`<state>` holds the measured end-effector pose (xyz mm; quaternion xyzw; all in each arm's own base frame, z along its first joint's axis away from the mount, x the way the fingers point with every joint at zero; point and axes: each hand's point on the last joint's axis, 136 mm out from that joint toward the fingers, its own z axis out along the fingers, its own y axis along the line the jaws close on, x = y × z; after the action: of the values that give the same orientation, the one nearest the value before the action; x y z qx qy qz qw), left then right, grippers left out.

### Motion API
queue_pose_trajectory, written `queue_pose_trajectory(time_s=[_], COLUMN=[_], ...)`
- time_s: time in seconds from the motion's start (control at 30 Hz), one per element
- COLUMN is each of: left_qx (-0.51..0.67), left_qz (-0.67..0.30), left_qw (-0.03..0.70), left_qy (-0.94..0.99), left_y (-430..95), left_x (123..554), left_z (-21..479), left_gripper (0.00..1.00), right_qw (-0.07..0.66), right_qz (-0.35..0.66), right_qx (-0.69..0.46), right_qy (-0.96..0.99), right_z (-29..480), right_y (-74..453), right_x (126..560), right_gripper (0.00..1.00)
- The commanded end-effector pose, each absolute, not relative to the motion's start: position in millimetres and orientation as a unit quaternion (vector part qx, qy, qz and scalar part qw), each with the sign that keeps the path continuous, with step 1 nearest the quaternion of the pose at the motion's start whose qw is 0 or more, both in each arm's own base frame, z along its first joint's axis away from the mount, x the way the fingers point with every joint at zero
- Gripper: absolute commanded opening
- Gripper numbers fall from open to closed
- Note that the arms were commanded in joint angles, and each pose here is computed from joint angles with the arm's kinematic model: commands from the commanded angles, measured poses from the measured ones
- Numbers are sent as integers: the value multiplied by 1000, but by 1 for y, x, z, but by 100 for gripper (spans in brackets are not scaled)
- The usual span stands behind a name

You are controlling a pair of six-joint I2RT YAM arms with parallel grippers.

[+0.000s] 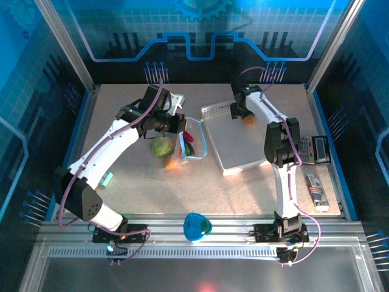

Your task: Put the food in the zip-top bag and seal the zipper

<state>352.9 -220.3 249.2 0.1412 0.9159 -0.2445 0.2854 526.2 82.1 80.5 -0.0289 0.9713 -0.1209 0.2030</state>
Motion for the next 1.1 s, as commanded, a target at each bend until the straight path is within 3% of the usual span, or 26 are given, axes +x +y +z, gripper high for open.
queue_pose_trajectory(time_s=[0.0, 0.53, 1.07], left_qx=[146, 146, 146], left_qz=[-238, -236, -239], left_qw=[295, 297, 301], left_qy=[914, 914, 912], left_y=[-217, -215, -214], left_x=[358, 357, 354], left_z=[257, 260, 261], left_gripper=[1, 1, 1], right_qw=[190, 129, 142], right_qz=[-134, -89, -77], right_qx=[-26, -31, -29], right_qy=[972, 987, 986], right_z=[82, 38, 39], right_y=[71, 84, 88], right_x=[527, 512, 517], right_gripper=[72, 72, 71])
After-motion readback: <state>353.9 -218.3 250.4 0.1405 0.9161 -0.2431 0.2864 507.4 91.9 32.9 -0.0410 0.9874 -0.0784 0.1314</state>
